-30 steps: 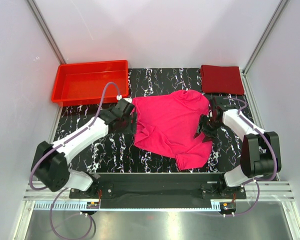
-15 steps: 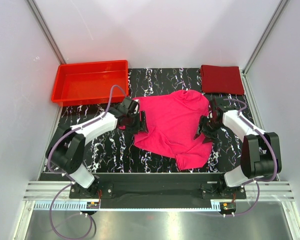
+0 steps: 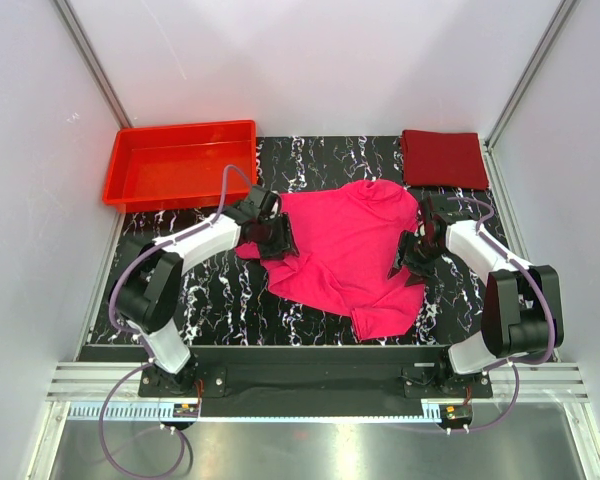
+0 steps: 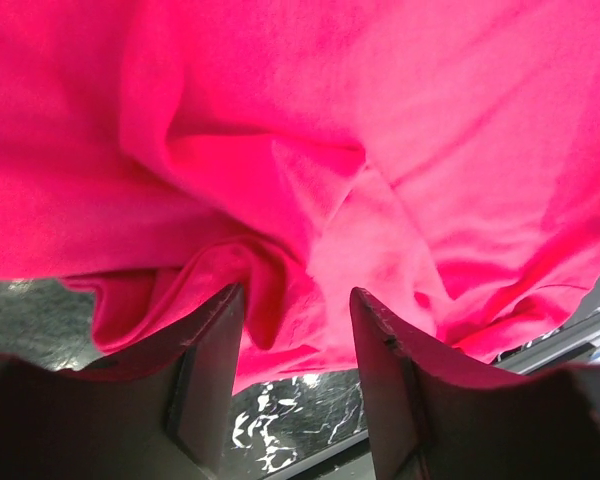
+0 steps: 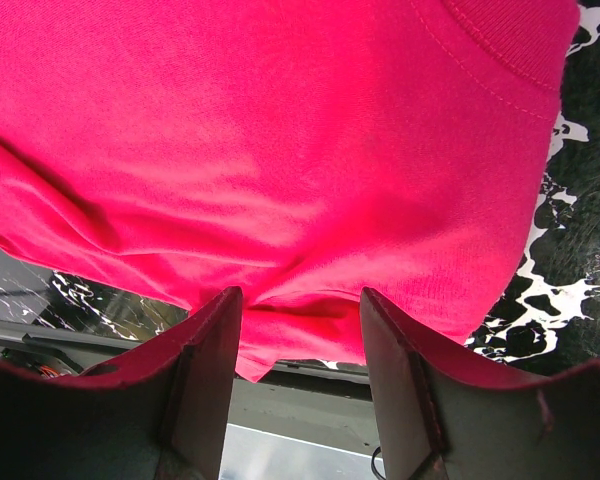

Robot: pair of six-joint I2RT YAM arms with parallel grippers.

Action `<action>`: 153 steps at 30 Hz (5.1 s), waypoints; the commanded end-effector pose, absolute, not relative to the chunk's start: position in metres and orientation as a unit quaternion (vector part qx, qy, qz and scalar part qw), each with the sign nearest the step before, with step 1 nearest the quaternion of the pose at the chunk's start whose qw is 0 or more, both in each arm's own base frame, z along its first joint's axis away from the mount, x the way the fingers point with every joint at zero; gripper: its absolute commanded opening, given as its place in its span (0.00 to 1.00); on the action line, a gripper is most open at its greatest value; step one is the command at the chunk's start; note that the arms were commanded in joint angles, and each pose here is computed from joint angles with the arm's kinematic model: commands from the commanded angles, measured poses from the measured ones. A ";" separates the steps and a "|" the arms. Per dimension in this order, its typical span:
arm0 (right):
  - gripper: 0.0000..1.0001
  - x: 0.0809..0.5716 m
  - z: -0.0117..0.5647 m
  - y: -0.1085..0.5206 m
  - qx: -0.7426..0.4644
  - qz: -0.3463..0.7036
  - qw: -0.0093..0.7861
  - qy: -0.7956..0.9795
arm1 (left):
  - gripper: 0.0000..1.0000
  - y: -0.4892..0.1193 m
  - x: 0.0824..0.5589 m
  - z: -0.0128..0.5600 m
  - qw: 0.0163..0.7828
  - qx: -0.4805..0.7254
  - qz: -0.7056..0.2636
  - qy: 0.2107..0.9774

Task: Fold and stack the t-shirts
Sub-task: Flatten the tshirt out

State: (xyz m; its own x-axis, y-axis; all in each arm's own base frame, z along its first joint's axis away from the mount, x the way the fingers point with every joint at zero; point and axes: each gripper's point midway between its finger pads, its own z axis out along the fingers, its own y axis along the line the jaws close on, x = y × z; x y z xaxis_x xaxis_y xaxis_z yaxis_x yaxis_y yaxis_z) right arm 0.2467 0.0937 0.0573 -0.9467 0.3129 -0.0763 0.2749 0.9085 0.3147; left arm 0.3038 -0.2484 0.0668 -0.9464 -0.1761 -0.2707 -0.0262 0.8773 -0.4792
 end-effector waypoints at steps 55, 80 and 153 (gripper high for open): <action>0.55 0.258 0.081 0.170 0.077 0.200 0.069 0.974 | 0.00 -0.064 0.224 0.144 0.320 -0.193 -0.010 0.928; 0.54 0.208 0.020 0.191 0.477 0.379 0.071 0.790 | 0.00 -0.069 0.220 0.150 0.310 -0.160 -0.019 0.937; 0.00 0.202 0.046 0.174 0.466 0.346 0.099 0.808 | 0.00 -0.062 0.226 0.163 0.329 -0.151 -0.005 0.932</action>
